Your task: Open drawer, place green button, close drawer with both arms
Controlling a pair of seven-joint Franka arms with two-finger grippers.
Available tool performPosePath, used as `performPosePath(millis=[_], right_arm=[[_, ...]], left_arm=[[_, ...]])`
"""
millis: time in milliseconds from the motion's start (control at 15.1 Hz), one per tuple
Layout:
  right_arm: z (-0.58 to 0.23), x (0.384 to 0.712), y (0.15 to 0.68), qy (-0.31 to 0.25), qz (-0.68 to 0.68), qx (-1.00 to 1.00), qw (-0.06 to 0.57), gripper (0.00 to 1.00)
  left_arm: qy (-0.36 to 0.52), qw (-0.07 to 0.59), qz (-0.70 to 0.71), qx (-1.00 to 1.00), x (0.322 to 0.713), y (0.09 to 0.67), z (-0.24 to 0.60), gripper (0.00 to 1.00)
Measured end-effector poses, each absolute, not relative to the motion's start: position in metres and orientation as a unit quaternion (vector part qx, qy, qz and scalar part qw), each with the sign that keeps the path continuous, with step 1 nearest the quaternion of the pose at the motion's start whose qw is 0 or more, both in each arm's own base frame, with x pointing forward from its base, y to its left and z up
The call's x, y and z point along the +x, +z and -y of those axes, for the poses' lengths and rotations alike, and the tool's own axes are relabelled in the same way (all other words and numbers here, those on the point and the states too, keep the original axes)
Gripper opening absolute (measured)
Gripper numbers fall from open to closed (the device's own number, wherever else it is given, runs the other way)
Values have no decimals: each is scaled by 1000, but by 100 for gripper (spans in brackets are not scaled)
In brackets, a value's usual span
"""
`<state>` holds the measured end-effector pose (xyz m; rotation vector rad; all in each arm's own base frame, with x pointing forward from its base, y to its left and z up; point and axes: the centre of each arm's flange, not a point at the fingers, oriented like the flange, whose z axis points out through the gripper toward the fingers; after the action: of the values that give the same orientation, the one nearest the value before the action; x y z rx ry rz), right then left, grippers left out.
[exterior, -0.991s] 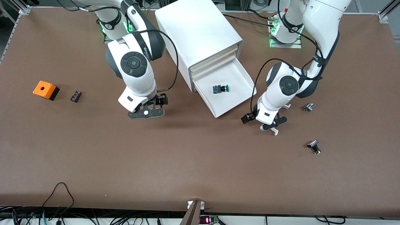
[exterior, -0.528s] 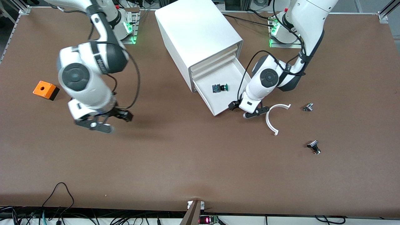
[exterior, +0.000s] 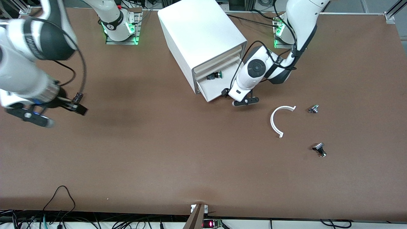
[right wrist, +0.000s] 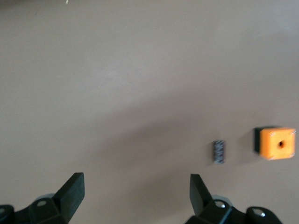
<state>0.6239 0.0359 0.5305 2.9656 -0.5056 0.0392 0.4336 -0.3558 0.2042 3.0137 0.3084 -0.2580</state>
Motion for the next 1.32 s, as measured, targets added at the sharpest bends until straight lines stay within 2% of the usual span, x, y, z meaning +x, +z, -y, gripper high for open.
performPosePath(millis=[396, 792, 991, 1321], right_arm=[[34, 606, 570, 27, 85, 993, 72, 100], [38, 586, 561, -13, 47, 996, 68, 100], [40, 571, 557, -22, 34, 998, 48, 100], [41, 558, 559, -24, 34, 998, 38, 100]], left_arm=[[-108, 33, -66, 991, 401, 212, 376, 100], [-117, 33, -44, 992, 380, 212, 391, 100], [-103, 40, -78, 991, 409, 222, 366, 100], [-15, 85, -187, 979, 517, 299, 272, 100]])
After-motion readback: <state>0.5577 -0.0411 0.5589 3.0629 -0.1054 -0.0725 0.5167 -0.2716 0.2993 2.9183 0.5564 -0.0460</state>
